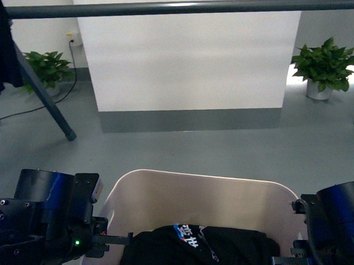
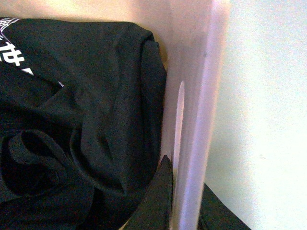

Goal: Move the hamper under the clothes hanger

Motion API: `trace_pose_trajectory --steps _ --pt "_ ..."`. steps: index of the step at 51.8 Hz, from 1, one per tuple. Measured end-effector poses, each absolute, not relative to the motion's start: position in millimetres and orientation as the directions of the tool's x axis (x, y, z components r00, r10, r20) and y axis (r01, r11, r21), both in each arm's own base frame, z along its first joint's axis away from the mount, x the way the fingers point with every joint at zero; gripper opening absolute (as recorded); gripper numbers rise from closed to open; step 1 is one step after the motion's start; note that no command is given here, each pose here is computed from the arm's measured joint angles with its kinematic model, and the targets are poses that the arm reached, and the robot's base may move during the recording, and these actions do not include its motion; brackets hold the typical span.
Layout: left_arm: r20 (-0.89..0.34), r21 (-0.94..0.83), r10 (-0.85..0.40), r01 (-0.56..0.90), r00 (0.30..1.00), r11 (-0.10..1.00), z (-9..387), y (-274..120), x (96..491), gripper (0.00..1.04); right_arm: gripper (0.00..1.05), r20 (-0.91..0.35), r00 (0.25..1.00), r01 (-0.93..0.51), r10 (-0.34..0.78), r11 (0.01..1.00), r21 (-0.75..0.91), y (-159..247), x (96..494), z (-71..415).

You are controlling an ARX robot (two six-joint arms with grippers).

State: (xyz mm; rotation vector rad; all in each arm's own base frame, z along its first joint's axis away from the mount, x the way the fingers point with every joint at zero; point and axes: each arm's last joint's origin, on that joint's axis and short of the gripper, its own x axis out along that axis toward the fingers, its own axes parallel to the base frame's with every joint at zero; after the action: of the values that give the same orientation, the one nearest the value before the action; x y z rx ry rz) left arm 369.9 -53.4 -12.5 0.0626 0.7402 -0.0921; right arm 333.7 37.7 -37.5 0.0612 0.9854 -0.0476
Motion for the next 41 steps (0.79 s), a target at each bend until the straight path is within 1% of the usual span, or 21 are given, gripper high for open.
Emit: trace_pose_trajectory --steps 9,24,41 --pt "-0.675 0.021 -0.073 0.117 0.734 0.993 -12 -56 370 0.04 0.05 -0.835 0.550 0.079 -0.019 0.996 0.029 34 333 -38" --pt "-0.677 0.036 -0.029 0.072 0.736 0.997 -13 -45 370 0.04 0.05 -0.834 0.552 0.040 0.013 0.998 0.042 45 334 -37" --pt "-0.678 0.032 -0.040 0.084 0.734 0.996 -13 -48 370 0.04 0.05 -0.833 0.554 0.049 0.003 0.998 0.036 43 334 -37"
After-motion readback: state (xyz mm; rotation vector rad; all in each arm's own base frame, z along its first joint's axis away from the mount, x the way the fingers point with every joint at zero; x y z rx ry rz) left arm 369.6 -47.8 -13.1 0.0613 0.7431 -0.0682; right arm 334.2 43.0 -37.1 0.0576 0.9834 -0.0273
